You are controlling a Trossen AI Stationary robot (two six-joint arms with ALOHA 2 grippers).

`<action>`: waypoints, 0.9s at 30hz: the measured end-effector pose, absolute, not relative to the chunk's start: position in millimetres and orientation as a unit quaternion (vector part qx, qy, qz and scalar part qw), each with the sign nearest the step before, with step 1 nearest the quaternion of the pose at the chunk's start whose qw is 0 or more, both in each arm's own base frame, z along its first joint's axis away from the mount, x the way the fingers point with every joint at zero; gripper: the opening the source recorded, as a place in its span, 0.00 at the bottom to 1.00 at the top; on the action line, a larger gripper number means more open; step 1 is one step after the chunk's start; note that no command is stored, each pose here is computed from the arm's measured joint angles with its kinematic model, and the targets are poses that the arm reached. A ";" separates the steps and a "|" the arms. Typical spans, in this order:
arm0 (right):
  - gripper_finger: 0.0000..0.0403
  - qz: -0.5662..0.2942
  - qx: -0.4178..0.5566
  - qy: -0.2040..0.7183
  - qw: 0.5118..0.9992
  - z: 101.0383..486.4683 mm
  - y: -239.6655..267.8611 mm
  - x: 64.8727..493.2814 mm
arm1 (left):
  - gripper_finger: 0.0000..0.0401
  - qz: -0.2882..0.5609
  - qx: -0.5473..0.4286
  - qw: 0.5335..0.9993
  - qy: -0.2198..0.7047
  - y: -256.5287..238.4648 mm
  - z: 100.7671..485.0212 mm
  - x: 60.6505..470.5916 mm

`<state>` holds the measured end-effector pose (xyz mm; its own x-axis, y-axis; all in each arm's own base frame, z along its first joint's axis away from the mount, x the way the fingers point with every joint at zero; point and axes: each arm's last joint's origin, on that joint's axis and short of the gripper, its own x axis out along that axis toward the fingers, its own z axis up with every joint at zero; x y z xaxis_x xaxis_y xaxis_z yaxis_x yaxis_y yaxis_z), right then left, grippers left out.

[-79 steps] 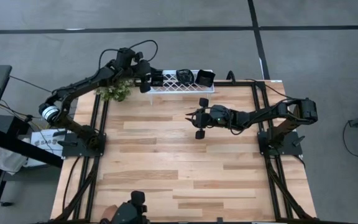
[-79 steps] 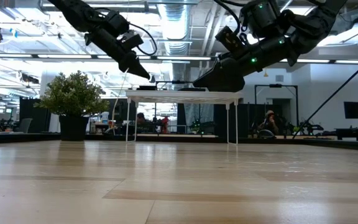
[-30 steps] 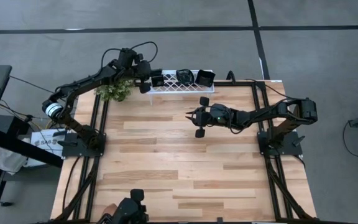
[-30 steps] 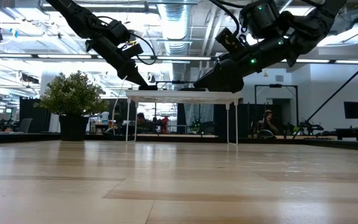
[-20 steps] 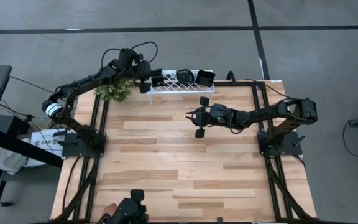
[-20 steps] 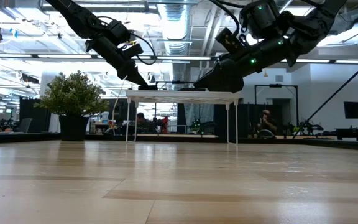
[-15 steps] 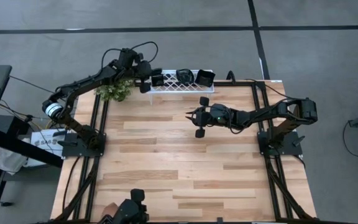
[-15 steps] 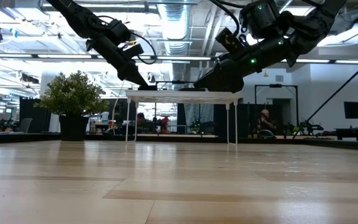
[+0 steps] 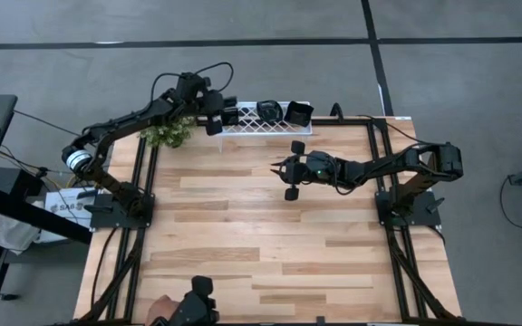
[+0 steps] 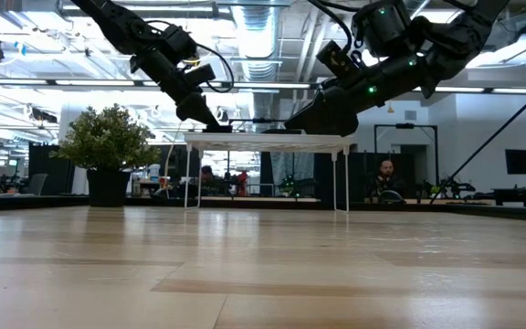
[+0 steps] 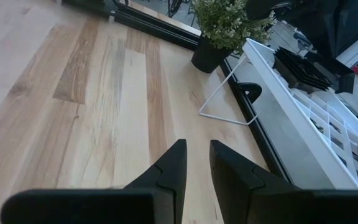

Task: Pick & Place Mini shaped plates
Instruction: Stack the black square plate on top of the black square plate on the shelf

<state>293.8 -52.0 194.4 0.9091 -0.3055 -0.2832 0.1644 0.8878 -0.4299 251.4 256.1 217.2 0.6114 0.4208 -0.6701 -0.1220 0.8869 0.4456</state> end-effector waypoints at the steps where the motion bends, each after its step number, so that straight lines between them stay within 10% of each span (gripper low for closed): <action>1: 0.16 -0.123 -0.202 0.174 0.956 194.4 -52.0 293.8 | 0.01 0.158 0.183 0.877 0.416 255.8 217.1 251.8; 27: 0.16 -0.122 -0.203 0.174 0.956 194.4 -51.3 294.0 | 0.01 0.154 0.270 0.836 0.453 195.9 213.2 272.1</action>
<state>294.0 -51.3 194.4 0.9100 -0.3030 -0.2829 0.1622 0.8883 -0.4298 272.1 195.9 213.2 0.5425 0.5025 -0.6732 -0.0137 0.8065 0.5910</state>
